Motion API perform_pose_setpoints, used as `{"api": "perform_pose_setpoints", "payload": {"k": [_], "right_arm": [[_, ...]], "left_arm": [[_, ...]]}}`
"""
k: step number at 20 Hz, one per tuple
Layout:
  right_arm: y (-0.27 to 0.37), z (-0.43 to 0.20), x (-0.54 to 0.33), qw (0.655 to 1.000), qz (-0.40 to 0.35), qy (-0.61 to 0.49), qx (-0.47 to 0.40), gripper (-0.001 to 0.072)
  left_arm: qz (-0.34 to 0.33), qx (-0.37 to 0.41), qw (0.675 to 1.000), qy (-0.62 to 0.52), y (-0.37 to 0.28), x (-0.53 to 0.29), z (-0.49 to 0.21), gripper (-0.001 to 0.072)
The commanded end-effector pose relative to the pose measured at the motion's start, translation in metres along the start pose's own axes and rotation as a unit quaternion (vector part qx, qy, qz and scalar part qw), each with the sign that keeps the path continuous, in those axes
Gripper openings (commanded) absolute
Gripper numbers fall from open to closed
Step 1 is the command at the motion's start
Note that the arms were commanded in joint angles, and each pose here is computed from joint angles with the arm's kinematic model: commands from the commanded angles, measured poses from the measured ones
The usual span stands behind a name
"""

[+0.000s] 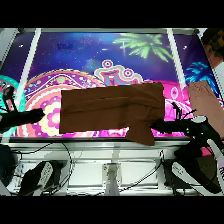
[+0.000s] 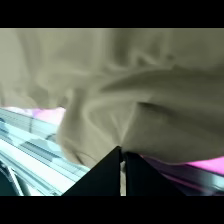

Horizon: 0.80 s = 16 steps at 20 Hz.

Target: Fold the clothes and pants, and hang the long-sleeved shirts on hangers.

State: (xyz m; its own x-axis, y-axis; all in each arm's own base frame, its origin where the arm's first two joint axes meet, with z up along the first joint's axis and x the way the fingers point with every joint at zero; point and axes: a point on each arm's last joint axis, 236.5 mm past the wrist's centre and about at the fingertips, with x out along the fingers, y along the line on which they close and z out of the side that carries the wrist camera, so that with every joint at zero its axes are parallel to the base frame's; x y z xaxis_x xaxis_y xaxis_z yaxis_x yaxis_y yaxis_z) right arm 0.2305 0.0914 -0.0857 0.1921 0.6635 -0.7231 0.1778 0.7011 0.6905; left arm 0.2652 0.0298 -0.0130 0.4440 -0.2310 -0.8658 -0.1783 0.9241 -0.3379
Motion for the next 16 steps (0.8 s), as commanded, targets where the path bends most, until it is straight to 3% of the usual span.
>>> {"api": "perform_pose_setpoints", "payload": {"k": [1,12,13,16], "right_arm": [[0.011,0.006,-0.001,1.0,0.02,-0.015,-0.003,0.0015],[0.011,0.007,-0.001,1.0,0.02,-0.016,-0.006,0.0015],[0.011,0.007,-0.001,1.0,0.02,-0.016,-0.006,0.0016],[0.011,0.007,-0.001,1.0,0.02,-0.016,-0.006,0.0015]], "left_arm": [[-0.01,-0.04,0.997,0.059,0.003,0.023,-0.046,0.0382],[-0.033,-0.07,0.981,0.179,0.013,0.065,-0.103,0.0382],[-0.04,-0.059,0.98,0.188,0.013,0.068,-0.107,0.0349],[-0.058,-0.066,0.979,0.185,0.009,0.078,-0.104,0.0346]]}}
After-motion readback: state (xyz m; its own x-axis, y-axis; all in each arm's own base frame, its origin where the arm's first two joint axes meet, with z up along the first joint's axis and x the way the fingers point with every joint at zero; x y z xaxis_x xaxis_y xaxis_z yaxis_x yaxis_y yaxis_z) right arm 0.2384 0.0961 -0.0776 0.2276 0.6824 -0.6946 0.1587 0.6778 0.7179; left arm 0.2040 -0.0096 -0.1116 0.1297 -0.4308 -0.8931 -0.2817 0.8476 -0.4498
